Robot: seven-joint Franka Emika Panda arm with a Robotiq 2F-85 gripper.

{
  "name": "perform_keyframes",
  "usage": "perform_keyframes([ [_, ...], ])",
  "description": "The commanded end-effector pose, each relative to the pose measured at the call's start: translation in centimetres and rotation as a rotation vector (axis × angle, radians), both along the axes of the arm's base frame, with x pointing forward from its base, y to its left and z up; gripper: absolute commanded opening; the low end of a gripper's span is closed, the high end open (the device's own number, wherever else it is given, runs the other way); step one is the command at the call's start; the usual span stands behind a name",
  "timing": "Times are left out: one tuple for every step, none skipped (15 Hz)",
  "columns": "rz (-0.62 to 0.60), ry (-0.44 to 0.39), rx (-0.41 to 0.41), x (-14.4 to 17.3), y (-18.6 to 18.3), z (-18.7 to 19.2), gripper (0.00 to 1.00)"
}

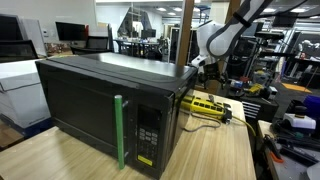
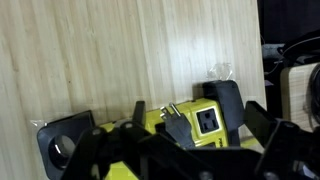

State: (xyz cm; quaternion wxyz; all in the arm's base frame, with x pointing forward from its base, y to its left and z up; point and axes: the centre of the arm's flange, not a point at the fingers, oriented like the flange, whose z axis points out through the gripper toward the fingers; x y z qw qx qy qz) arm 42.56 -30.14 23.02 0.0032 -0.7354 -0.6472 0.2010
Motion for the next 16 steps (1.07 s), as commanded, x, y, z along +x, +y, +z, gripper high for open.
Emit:
perform_keyframes([
  [0.081,0.004,0.067,-1.7,1.5,1.0,1.0],
  [0.095,0.007,0.076,-1.9,1.7,1.1,1.0],
  [0.111,0.008,0.088,-2.1,1.9,1.1,1.0],
  [0.128,0.008,0.1,-2.3,2.2,1.1,1.0],
  [0.146,0.006,0.115,-2.4,2.5,1.2,1.0],
  [0.158,0.006,0.127,-2.5,2.8,1.3,1.0],
  [0.173,0.006,0.137,-2.7,3.0,1.3,1.0],
  [0.185,0.011,0.145,-2.8,3.1,1.2,1.0],
  [0.199,0.017,0.149,-2.9,3.1,1.1,1.0],
  [0.212,0.027,0.149,-3.0,3.0,0.8,1.0],
  [0.224,0.037,0.15,-3.0,3.0,0.5,1.0],
  [0.23,0.052,0.151,-3.0,2.9,0.3,1.0],
  [0.236,0.068,0.14,-2.9,3.0,0.2,1.0],
  [0.231,0.072,0.125,-2.8,3.1,0.2,1.0],
  [0.236,0.068,0.124,-2.7,3.2,0.2,1.0],
  [0.244,0.063,0.123,-2.6,3.3,0.3,1.0],
])
